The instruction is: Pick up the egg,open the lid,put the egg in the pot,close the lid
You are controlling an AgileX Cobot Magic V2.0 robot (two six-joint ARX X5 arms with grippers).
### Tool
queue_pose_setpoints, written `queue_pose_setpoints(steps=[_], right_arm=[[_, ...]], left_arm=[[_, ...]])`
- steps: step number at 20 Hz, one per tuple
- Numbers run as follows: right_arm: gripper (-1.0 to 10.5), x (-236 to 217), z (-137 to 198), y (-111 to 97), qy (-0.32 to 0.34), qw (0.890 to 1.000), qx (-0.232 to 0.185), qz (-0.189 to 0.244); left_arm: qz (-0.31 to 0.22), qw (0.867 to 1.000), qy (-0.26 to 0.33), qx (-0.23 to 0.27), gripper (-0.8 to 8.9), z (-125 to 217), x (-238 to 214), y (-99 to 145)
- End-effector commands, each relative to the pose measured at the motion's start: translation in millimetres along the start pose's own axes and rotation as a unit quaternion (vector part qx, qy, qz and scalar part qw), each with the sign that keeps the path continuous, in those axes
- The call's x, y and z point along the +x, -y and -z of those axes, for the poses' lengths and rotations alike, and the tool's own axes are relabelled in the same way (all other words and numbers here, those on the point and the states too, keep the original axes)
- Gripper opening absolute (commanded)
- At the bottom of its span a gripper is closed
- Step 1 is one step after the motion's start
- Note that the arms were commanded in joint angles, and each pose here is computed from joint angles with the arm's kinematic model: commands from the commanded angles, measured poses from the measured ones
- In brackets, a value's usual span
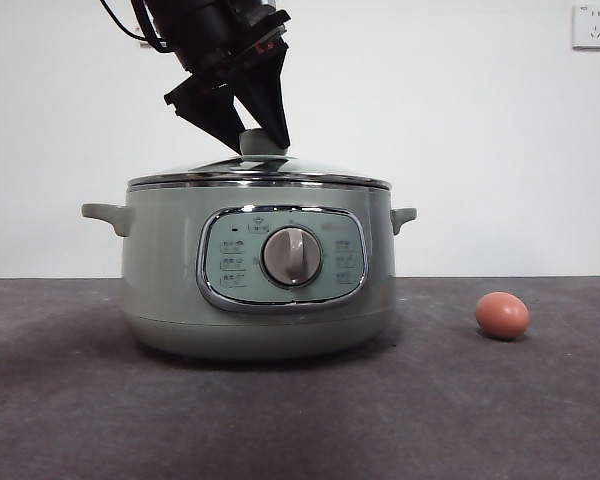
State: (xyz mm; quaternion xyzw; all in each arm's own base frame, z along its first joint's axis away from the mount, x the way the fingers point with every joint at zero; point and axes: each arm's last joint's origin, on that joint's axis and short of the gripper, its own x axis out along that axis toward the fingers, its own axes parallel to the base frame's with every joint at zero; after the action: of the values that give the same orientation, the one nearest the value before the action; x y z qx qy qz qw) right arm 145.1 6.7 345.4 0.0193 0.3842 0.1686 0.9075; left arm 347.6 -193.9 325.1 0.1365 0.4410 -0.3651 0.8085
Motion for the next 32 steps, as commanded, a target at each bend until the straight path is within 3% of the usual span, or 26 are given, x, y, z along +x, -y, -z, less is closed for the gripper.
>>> queue_pose_setpoints(steps=[1, 9, 13, 17, 25, 32], right_arm=[[6.6, 1.0, -1.7, 0.3, 0.001, 1.000, 0.004, 0.000], [6.6, 17.8, -9.7, 7.2, -0.015, 1.000, 0.011, -0.002], [6.6, 42.7, -19.9, 16.6, -0.033, 0.999, 0.027, -0.005], [6.6, 89.9, -32.0, 17.7, -0.069, 0.998, 0.008, -0.010], [6.6, 190.8, -54.4, 9.5, -0.137, 0.989, -0.040, 0.026], [5.9, 242.5, -62.8, 17.9, -0.182, 0.982, -0.036, 0.033]], left_arm=[[0.005, 1.000, -0.001, -0.010, -0.08, 4.1, -11.4, 4.6], [-0.029, 0.991, 0.131, 0.014, -0.08, 8.2, -115.1, 22.9], [-0.058, 0.980, 0.190, 0.014, -0.08, 25.8, -173.0, 29.2], [-0.102, 0.964, 0.247, 0.005, -0.08, 55.0, -232.0, 36.0], [-0.142, 0.953, 0.268, -0.014, -0.08, 97.5, -280.9, 53.4], [-0.141, 0.954, 0.265, -0.016, -0.08, 104.2, -285.3, 58.3]])
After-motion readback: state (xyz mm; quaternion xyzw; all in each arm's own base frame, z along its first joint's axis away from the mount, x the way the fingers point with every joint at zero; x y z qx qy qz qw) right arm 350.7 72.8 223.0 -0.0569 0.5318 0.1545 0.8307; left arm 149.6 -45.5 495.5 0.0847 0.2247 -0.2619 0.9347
